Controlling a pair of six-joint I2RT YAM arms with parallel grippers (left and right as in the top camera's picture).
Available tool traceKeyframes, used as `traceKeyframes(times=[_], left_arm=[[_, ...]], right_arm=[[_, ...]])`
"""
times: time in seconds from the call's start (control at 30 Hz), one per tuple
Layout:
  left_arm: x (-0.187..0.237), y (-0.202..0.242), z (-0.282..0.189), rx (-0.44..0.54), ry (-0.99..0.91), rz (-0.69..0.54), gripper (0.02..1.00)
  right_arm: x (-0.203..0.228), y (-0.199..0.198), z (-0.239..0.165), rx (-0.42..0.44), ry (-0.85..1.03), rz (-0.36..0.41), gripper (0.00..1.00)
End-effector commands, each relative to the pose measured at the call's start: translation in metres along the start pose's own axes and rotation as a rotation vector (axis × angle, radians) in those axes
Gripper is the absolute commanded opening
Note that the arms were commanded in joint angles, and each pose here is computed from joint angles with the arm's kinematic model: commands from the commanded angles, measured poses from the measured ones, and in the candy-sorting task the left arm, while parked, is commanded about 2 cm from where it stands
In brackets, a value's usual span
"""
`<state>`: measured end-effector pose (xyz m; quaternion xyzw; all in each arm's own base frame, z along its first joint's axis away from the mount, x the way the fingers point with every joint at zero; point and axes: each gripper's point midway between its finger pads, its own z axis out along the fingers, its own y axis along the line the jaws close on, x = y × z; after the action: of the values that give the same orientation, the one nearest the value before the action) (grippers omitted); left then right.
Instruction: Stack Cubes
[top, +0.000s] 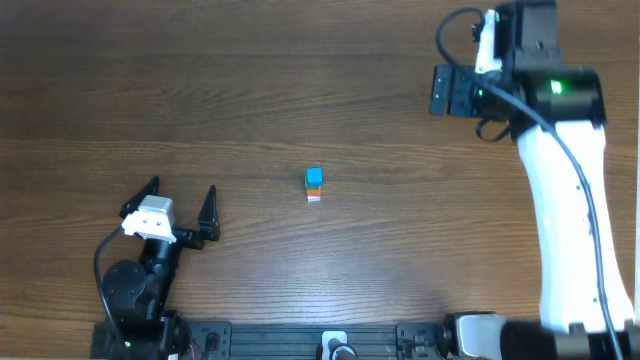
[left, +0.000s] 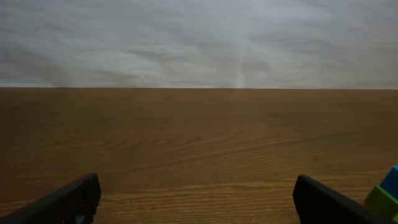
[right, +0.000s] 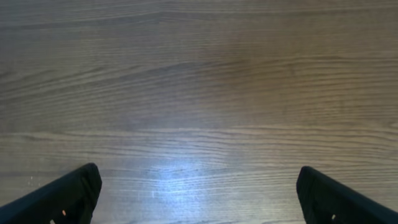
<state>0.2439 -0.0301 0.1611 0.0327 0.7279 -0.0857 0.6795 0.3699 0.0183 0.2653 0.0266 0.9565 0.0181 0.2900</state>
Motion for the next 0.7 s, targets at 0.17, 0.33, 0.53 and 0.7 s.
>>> traceKeyframes(times=[0.17,0.33,0.53,0.7], left_arm=[[0.001,0.002,0.0,-0.006,-0.001,0.014,1.0],[0.001,0.002,0.0,-0.006,-0.001,0.014,1.0],[0.001,0.002,0.0,-0.006,-0.001,0.014,0.998],[0.001,0.002,0.0,-0.006,0.0,0.014,1.0]], right_arm=[[0.028,0.004,-0.039,-0.044,-0.299,-0.033,0.993],[0.044,0.002,-0.052,-0.062,-0.452,-0.031,0.993],[0.085,-0.009,-0.059,-0.037,-0.552,-0.019,0.993],[0.118,-0.019,-0.058,-0.013,-0.622,-0.005,0.991]])
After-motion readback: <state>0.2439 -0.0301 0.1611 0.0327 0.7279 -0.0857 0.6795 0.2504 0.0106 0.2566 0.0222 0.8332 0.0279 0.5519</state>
